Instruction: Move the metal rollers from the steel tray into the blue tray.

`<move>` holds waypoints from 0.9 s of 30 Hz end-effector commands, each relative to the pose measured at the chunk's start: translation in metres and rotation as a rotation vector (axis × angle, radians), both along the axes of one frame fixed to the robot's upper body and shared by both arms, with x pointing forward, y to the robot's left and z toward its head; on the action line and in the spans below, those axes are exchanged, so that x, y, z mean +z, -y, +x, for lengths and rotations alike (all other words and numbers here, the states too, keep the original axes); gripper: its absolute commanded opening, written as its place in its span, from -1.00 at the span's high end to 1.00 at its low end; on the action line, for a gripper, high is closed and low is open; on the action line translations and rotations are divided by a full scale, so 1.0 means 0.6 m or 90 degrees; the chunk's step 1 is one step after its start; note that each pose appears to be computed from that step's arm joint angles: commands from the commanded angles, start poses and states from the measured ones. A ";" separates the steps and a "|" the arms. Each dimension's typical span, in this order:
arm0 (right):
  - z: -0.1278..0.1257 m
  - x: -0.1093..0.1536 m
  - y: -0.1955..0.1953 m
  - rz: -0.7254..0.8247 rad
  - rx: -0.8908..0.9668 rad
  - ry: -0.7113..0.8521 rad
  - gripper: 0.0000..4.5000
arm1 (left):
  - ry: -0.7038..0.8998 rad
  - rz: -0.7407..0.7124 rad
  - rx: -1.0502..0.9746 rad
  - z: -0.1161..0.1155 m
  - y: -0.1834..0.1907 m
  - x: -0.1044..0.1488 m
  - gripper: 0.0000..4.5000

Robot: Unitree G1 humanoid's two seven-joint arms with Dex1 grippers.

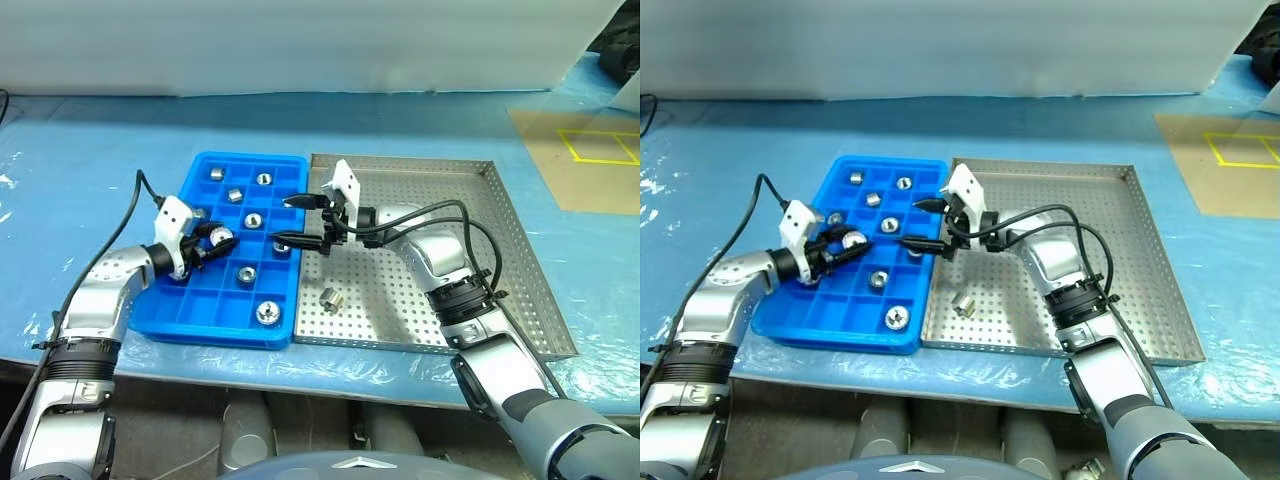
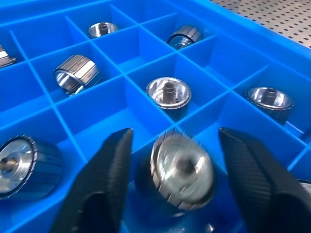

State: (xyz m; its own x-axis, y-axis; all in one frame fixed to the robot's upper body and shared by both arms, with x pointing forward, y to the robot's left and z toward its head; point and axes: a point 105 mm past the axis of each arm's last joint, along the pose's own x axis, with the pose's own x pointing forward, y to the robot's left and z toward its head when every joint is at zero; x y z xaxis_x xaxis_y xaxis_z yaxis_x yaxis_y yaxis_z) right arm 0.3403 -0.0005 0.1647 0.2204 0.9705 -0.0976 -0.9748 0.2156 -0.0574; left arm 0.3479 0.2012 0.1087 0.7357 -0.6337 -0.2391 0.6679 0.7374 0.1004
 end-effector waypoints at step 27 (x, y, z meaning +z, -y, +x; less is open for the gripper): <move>-0.103 0.024 0.221 -0.073 -0.249 0.023 -0.97 | -0.079 0.104 -0.625 -0.017 0.195 0.091 -0.69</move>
State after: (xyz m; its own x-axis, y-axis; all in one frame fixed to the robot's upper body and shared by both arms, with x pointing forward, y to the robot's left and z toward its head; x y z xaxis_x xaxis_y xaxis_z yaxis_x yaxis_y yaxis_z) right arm 0.2864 -0.1333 0.1622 0.5557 0.7987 -0.2310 -0.8299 0.5497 -0.0957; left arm 0.3380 0.0863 0.1608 -0.0926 -0.9199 -0.3810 0.9944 -0.1049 0.0115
